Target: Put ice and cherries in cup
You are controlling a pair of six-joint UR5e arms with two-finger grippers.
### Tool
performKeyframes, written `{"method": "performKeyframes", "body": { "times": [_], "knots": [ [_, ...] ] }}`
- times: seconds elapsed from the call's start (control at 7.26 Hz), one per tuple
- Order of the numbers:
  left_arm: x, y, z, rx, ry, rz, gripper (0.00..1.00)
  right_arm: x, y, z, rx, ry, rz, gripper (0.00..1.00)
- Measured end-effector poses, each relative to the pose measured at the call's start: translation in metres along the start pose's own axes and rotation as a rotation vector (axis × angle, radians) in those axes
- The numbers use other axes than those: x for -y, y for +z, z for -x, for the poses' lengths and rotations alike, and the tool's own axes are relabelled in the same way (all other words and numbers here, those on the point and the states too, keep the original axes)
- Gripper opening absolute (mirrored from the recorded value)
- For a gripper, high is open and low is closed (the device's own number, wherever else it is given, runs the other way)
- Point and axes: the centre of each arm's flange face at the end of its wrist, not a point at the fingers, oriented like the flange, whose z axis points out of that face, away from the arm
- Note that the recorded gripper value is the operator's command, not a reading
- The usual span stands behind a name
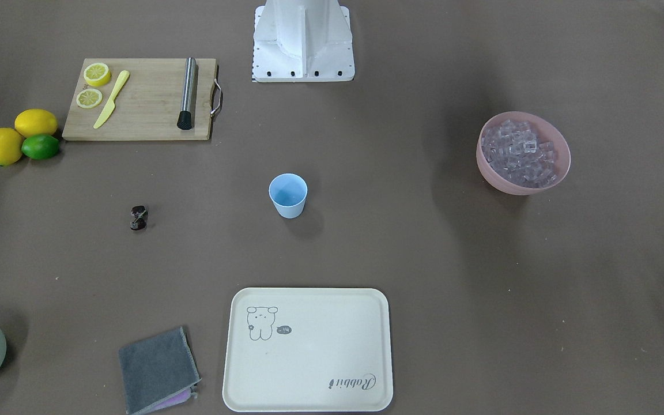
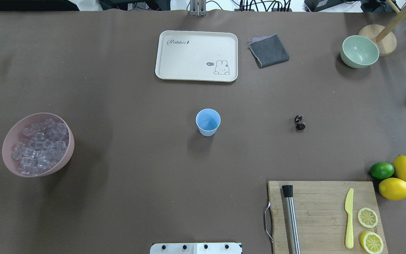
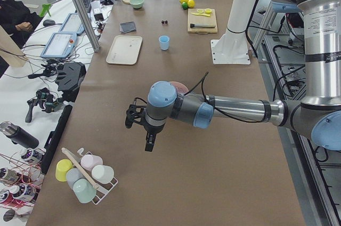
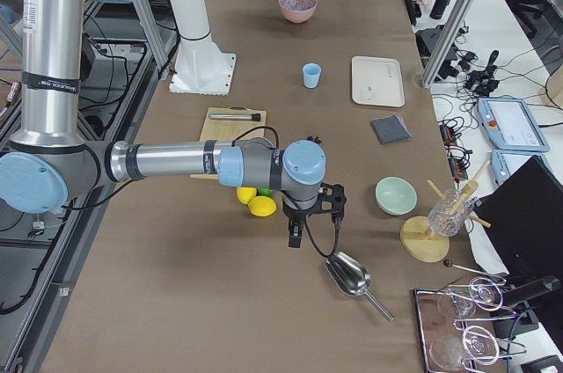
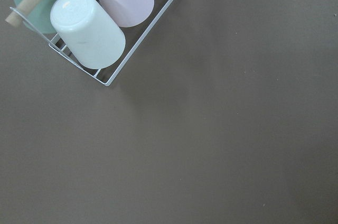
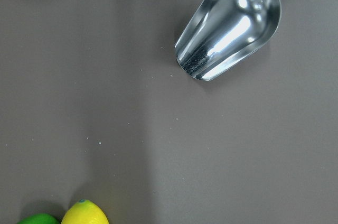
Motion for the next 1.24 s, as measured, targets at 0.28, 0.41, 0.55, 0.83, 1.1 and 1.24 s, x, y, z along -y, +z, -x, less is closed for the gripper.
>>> {"method": "performKeyframes", "body": {
  "times": [0.28, 0.41, 0.55, 0.83, 1.1, 1.24],
  "knots": [
    [-0.001, 0.002, 0.002, 0.003, -0.003, 0.004, 0.98, -0.001, 0.000, 0.000, 0.001, 0.001, 0.001, 1.00],
    [-0.003, 0.002, 0.003, 0.004, -0.006, 0.006, 0.98, -0.001, 0.000, 0.000, 0.001, 0.001, 0.001, 1.00],
    [-0.006, 0.003, 0.005, 0.004, -0.009, 0.009, 0.98, -0.001, 0.001, -0.001, 0.001, 0.002, 0.002, 1.00],
    [-0.009, 0.004, 0.007, 0.006, -0.014, 0.014, 0.98, -0.003, 0.002, -0.002, 0.001, 0.004, 0.006, 1.00],
    [-0.010, 0.005, 0.008, 0.007, -0.016, 0.016, 0.98, -0.006, 0.004, -0.004, 0.002, 0.005, 0.008, 1.00],
    [-0.011, 0.006, 0.009, 0.007, -0.018, 0.018, 0.98, -0.006, 0.004, -0.003, 0.002, 0.004, 0.008, 1.00]
  ]
}}
